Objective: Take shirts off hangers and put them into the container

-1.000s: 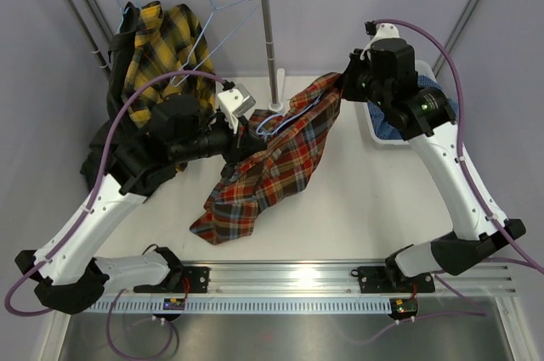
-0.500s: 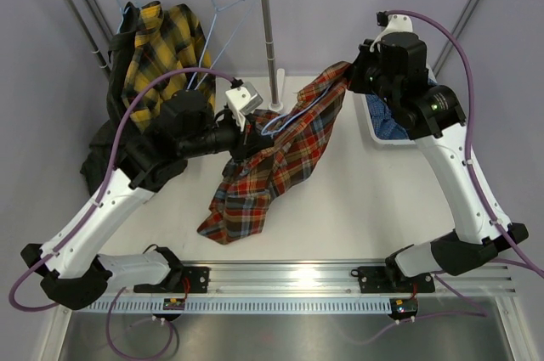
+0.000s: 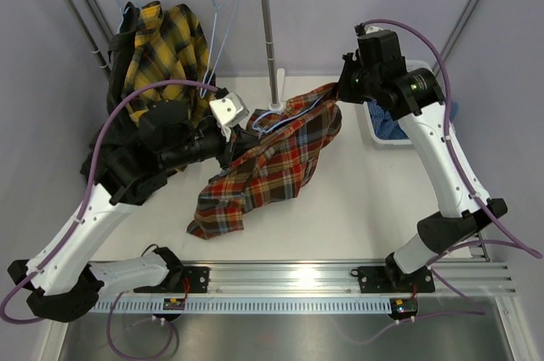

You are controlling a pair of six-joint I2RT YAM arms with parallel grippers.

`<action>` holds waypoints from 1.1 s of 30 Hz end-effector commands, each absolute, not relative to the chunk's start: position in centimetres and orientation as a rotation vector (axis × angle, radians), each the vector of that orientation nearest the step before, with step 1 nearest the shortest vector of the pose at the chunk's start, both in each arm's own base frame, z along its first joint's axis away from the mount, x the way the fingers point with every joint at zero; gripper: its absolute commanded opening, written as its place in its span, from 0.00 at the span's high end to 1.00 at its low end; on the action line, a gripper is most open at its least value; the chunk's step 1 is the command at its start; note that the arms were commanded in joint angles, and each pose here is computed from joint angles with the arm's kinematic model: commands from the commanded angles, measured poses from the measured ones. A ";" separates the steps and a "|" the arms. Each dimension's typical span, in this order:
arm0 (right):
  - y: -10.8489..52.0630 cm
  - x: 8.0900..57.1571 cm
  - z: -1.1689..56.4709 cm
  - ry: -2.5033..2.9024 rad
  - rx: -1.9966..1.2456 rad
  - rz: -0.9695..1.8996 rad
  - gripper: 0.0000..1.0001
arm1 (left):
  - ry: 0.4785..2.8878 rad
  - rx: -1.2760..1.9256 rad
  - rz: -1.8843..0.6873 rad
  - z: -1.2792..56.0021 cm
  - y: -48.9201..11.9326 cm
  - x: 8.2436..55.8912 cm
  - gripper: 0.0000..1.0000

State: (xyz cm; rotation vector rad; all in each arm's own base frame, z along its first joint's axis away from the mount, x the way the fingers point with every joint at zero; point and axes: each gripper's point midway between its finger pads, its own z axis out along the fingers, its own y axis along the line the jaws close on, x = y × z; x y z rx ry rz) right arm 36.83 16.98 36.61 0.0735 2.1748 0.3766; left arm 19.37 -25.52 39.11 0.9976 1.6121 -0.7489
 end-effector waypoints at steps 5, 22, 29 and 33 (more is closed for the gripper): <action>11.5 38.7 35.3 2.168 0.132 0.222 0.89 | 1.518 0.963 -0.758 41.2 -22.8 16.4 1.00; 16.1 33.4 40.2 1.863 -0.362 0.526 0.25 | 1.697 0.886 -0.715 38.8 -26.2 21.7 1.00; 17.1 33.6 39.0 1.898 -0.412 0.568 0.25 | 1.668 0.895 -0.726 39.3 -26.2 21.3 1.00; 17.5 34.0 37.4 1.950 -0.429 0.550 0.25 | 1.664 0.909 -0.738 39.1 -26.2 21.0 1.00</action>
